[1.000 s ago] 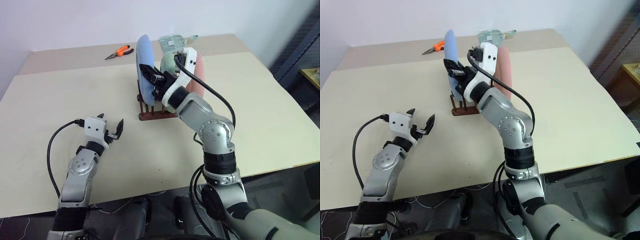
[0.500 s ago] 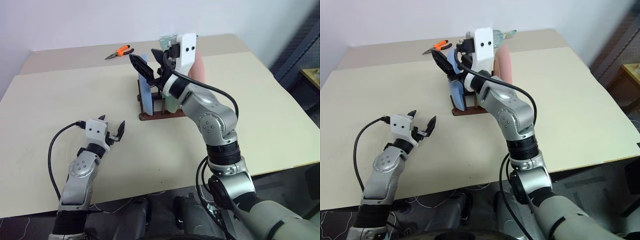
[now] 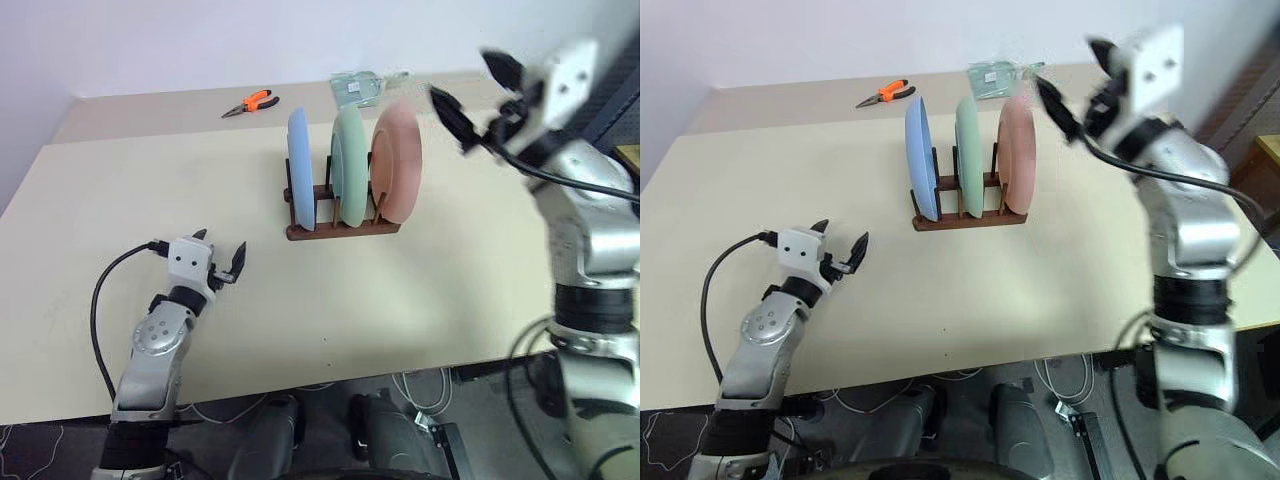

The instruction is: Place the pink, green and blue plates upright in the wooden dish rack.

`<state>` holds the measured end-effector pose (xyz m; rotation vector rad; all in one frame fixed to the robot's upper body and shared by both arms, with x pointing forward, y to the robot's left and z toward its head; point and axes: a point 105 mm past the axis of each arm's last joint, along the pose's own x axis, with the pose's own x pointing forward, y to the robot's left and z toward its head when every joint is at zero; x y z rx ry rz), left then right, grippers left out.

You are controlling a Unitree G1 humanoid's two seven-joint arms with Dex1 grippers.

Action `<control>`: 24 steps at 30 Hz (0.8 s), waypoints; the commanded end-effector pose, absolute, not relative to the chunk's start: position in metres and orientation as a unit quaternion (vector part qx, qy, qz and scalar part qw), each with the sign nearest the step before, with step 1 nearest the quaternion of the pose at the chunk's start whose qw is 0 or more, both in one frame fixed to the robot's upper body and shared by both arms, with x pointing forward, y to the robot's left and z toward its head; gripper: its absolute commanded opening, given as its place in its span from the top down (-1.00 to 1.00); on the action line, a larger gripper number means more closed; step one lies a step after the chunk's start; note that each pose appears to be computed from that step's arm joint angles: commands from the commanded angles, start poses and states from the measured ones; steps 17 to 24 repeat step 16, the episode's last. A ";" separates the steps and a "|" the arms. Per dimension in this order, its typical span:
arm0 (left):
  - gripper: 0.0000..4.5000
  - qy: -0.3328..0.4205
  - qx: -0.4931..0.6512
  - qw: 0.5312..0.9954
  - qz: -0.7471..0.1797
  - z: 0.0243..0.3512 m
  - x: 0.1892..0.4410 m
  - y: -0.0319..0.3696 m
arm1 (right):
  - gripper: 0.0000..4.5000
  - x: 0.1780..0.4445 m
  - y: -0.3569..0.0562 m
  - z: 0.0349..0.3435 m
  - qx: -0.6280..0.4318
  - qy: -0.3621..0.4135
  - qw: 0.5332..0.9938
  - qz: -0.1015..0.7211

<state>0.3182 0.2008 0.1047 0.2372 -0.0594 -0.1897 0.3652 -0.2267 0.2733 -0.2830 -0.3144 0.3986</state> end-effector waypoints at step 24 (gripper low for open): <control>-0.77 -0.020 0.150 0.985 -0.085 0.101 0.316 0.210 | -0.84 0.361 -0.239 0.143 -0.169 -0.001 0.954 0.246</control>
